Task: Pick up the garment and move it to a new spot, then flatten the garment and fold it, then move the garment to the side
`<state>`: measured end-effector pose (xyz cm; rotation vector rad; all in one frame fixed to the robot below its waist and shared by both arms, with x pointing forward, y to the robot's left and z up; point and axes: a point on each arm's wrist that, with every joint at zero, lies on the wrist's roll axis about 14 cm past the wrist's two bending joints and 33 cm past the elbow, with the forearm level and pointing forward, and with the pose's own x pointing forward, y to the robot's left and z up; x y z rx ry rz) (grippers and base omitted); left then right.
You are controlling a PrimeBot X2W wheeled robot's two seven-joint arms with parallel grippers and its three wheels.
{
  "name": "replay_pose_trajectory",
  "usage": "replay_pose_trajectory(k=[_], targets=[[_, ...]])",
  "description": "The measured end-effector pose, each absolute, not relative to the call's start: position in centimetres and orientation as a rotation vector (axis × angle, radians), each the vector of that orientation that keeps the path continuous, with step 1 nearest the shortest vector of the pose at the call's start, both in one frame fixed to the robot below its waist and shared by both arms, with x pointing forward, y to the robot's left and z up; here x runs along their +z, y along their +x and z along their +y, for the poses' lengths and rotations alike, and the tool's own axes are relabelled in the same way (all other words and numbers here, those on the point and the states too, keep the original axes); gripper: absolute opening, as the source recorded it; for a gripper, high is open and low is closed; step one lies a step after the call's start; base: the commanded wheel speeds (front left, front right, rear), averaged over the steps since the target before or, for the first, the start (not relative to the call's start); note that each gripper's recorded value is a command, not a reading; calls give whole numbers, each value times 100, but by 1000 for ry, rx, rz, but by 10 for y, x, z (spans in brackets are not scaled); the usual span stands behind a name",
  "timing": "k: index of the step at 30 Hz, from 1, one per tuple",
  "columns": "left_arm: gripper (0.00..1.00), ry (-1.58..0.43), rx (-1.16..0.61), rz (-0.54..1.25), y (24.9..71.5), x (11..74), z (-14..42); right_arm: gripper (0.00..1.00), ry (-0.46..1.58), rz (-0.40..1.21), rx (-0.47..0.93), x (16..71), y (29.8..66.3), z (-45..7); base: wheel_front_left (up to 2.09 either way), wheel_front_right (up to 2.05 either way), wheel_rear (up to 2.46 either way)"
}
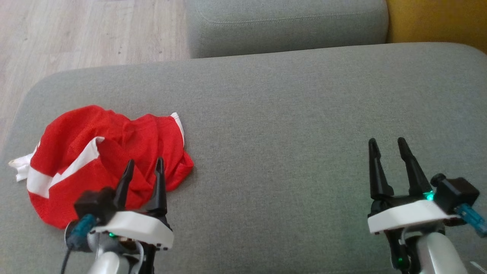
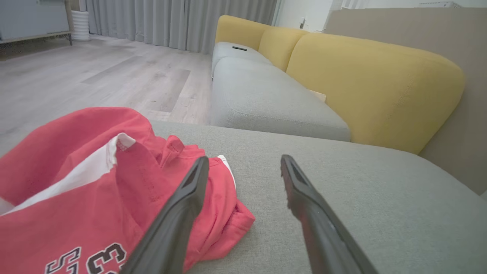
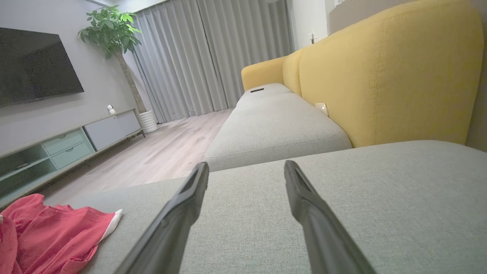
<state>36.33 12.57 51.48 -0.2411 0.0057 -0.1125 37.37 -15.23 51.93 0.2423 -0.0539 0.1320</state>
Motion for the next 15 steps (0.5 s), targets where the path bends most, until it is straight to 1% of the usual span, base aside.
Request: replay_pose_trajectory(k=[15], targets=[[100, 17, -166, -63, 356, 518, 106, 100, 26, -108, 191, 529, 372, -137, 0, 0, 0]])
